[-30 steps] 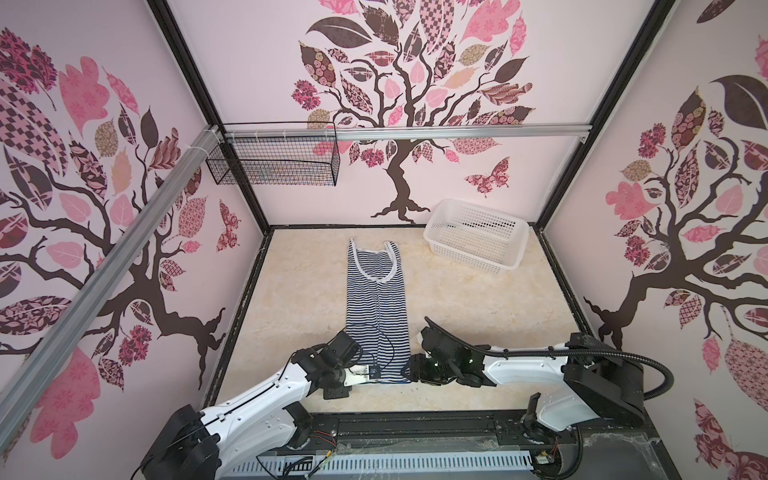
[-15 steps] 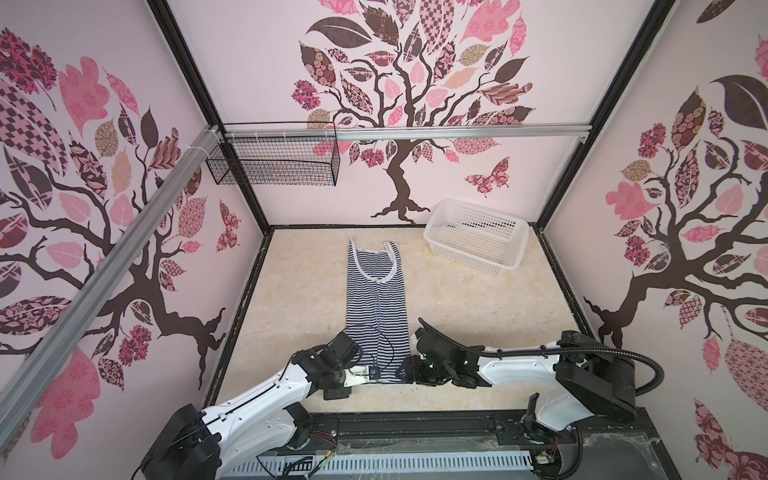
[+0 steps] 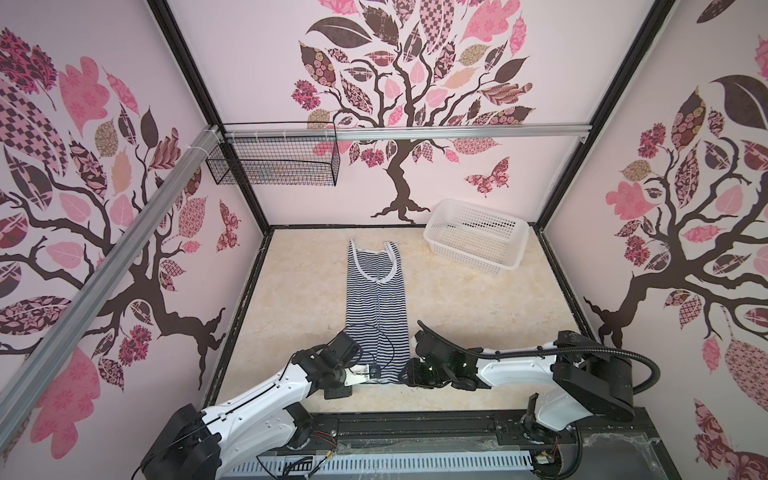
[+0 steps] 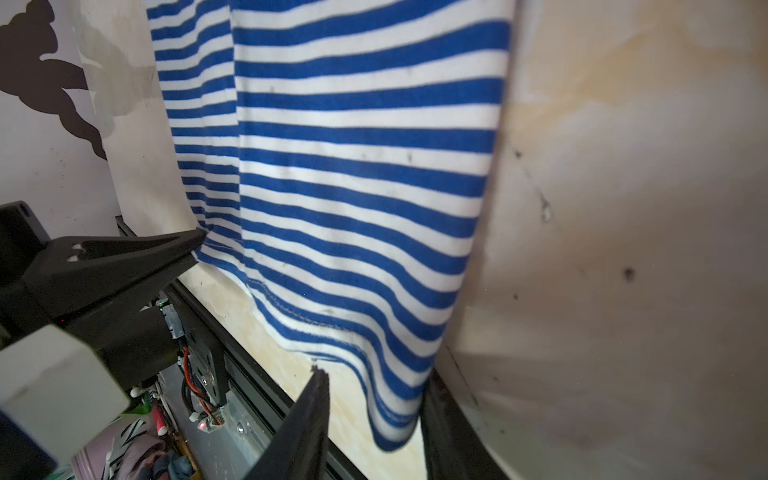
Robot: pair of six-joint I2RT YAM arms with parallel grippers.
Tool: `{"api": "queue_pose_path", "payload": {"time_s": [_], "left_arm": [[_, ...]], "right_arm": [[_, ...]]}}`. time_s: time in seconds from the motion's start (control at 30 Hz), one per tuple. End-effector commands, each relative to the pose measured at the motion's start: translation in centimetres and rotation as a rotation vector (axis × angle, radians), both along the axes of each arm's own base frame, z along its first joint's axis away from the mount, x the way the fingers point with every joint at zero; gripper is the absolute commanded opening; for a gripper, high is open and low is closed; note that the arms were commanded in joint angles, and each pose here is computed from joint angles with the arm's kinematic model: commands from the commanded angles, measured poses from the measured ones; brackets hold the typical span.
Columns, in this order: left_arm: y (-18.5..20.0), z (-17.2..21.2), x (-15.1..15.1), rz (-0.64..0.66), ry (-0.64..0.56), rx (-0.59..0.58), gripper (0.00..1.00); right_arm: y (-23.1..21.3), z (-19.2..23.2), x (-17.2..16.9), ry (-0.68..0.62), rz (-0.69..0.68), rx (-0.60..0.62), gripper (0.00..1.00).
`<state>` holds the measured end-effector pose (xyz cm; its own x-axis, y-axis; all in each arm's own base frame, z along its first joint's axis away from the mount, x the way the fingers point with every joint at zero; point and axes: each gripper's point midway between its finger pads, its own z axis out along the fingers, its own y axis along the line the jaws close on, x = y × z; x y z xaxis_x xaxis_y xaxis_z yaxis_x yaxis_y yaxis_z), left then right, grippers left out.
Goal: Fold and stack the tank tops
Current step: 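Pinch both hem corners with the left and right grippers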
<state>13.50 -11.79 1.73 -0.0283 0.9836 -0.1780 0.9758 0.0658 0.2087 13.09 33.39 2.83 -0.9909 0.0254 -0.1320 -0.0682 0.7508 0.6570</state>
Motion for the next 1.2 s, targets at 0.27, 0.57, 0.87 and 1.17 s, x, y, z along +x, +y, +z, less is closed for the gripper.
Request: {"api": "queue_pose_path", "payload": {"time_s": [0.27,0.57,0.87,1.17], "left_arm": [[-0.5,0.0,0.0,0.012,0.012,-0.026,0.0],[-0.6,0.7,-0.3,0.01,0.027,-0.029,0.0],[-0.8,3.2,-1.1,-0.002,0.045,-0.062,0.0],[-0.4,5.9,-2.5,-0.009,0.061,-0.102,0.0]], "right_arm": [[-1.4,-1.2,-1.0,0.029,-0.001,-0.057,0.18],[-1.6,-0.6,-0.8,0.006,0.002,-0.061,0.0],[-1.9,1.7,-1.1,-0.021,0.02,-0.031,0.0],[-1.9,4.2,-2.5,-0.05,0.036,-0.026,0.0]]}}
